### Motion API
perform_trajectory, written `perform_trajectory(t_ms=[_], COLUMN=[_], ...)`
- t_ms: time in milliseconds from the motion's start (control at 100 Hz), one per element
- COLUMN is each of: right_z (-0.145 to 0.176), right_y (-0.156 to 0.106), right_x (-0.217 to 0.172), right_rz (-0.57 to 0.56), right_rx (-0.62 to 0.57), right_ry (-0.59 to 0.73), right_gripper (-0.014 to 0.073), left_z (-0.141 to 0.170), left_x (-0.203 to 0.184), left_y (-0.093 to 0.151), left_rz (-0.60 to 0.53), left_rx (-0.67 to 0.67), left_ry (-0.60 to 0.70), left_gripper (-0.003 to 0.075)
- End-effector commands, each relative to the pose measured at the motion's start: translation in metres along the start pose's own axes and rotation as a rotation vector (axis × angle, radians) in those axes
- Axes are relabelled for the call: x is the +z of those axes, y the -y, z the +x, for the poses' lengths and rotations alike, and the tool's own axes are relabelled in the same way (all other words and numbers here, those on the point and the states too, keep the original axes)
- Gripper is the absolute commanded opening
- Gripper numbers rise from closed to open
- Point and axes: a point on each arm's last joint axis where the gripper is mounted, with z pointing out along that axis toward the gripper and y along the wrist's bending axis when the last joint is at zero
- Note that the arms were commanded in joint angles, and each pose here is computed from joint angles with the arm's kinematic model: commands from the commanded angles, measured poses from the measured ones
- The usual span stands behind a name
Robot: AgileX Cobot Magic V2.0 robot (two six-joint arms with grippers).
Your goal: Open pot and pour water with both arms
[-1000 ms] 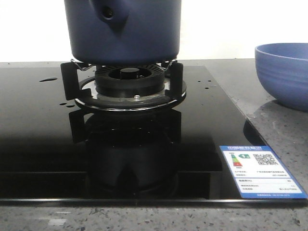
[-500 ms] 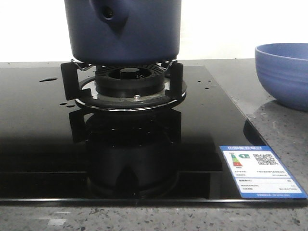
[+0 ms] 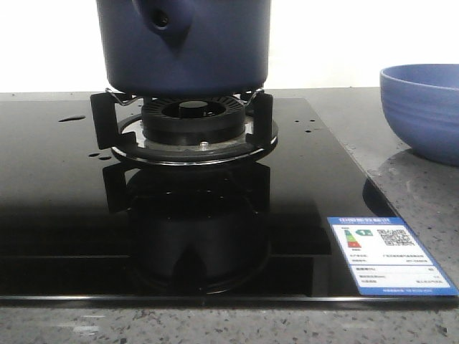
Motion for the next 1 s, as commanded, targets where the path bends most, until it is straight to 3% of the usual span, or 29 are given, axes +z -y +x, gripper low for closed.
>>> perform_trajectory(t_ms=[0, 190, 390, 630, 730, 850, 930, 990], right_z=[-0.009, -0.009, -0.009, -0.009, -0.011, -0.017, -0.022, -0.025], right_y=[-0.003, -0.003, -0.003, -0.004, -0.008, -0.019, -0.027, -0.033], right_x=[-0.018, -0.018, -0.018, -0.019, -0.02, -0.022, -0.025, -0.029], right_rz=[0.003, 0.003, 0.003, -0.003, -0.056, -0.179, -0.256, -0.301], right_rx=[-0.01, -0.01, -0.01, -0.008, 0.023, 0.03, 0.018, -0.002], right_ry=[0.107, 0.107, 0.107, 0.106, 0.131, 0.194, 0.252, 0.309], right_gripper=[0.0394, 0.0394, 0.0394, 0.0394, 0.0384, 0.0262, 0.0115, -0.0048], left_z=[-0.026, -0.024, -0.028, -0.051, -0.062, -0.074, -0.078, -0.08], left_x=[-0.012, -0.012, -0.015, -0.058, -0.085, -0.117, -0.137, -0.15], left_y=[0.009, 0.009, 0.01, 0.009, 0.01, 0.011, 0.012, 0.013], left_rz=[0.016, 0.011, 0.012, -0.068, -0.12, -0.194, -0.242, -0.282], left_rx=[0.001, 0.017, 0.019, 0.061, 0.059, 0.02, 0.009, 0.008], left_ry=[0.097, 0.084, 0.096, 0.178, 0.226, 0.284, 0.313, 0.319], left_gripper=[0.0399, 0.0413, 0.0587, 0.0587, 0.058, 0.044, 0.0237, 0.0068])
